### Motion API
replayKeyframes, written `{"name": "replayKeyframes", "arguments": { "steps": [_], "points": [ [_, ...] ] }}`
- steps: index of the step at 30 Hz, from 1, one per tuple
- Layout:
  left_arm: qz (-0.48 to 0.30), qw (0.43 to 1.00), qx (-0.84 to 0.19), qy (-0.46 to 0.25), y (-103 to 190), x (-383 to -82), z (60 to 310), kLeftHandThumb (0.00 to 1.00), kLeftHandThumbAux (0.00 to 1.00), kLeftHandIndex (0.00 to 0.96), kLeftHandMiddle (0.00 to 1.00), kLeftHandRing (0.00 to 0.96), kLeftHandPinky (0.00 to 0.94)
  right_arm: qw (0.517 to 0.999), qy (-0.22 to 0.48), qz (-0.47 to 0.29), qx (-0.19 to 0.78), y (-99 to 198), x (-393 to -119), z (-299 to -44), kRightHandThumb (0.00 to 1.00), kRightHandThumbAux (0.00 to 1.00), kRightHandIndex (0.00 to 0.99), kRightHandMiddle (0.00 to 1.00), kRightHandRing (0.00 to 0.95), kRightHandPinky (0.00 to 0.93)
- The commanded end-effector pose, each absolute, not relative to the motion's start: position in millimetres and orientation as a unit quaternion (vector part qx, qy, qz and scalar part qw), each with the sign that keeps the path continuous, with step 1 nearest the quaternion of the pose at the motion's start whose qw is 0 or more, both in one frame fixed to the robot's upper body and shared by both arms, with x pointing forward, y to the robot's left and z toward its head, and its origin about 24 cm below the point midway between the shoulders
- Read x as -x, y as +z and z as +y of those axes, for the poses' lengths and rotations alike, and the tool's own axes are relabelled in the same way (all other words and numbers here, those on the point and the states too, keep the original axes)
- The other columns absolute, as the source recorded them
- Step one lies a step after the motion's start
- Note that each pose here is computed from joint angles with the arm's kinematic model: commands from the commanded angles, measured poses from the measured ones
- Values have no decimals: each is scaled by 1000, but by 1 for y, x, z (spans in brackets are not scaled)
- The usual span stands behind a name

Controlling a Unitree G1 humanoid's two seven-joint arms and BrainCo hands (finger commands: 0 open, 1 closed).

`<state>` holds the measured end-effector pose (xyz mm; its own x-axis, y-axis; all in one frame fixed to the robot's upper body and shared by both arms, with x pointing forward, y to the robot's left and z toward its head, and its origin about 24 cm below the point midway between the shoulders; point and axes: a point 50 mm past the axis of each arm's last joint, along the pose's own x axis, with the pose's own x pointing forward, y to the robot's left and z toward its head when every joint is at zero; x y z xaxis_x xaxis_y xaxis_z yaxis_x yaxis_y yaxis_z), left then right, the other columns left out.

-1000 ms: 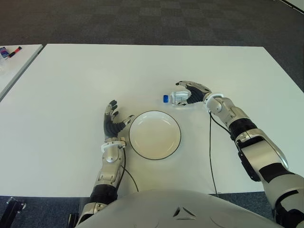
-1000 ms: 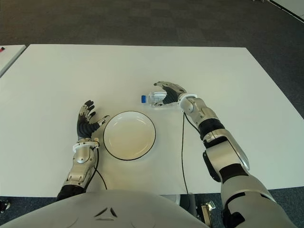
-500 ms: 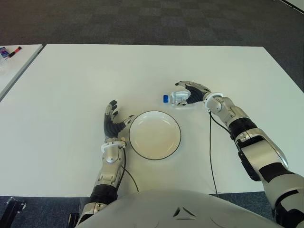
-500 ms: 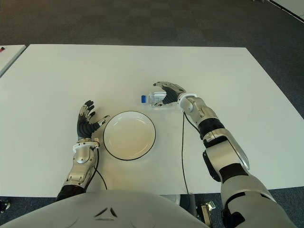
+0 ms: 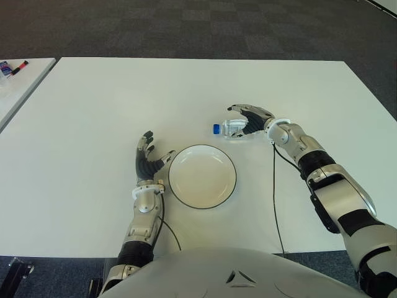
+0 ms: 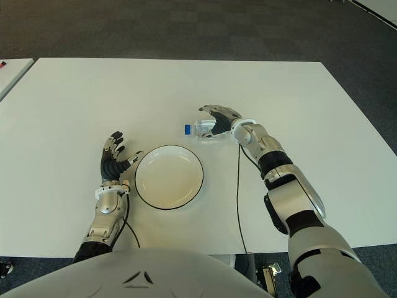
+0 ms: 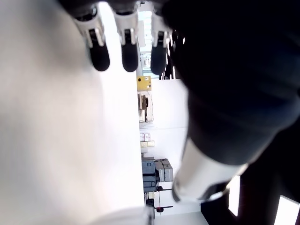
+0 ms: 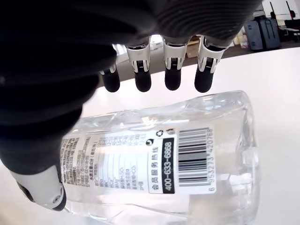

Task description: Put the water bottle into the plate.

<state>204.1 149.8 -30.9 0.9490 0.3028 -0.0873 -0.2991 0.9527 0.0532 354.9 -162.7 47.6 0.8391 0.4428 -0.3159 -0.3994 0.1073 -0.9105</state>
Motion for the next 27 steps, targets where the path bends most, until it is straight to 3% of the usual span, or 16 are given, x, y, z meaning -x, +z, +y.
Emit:
{"name": "replayKeyframes", "arguments": {
  "steps": [1,27],
  "points": [
    [74,985,2,154,-38,-201,138,0,974,163,158,141,165,736,293,-14,610,47,-357,-159,125,695,0,0,0,17],
    [73,986,2,151,-38,-200,138,0,986,152,156,140,164,728,313,8,610,33,-352,-156,179,703,0,0,0,36]
  ]
}}
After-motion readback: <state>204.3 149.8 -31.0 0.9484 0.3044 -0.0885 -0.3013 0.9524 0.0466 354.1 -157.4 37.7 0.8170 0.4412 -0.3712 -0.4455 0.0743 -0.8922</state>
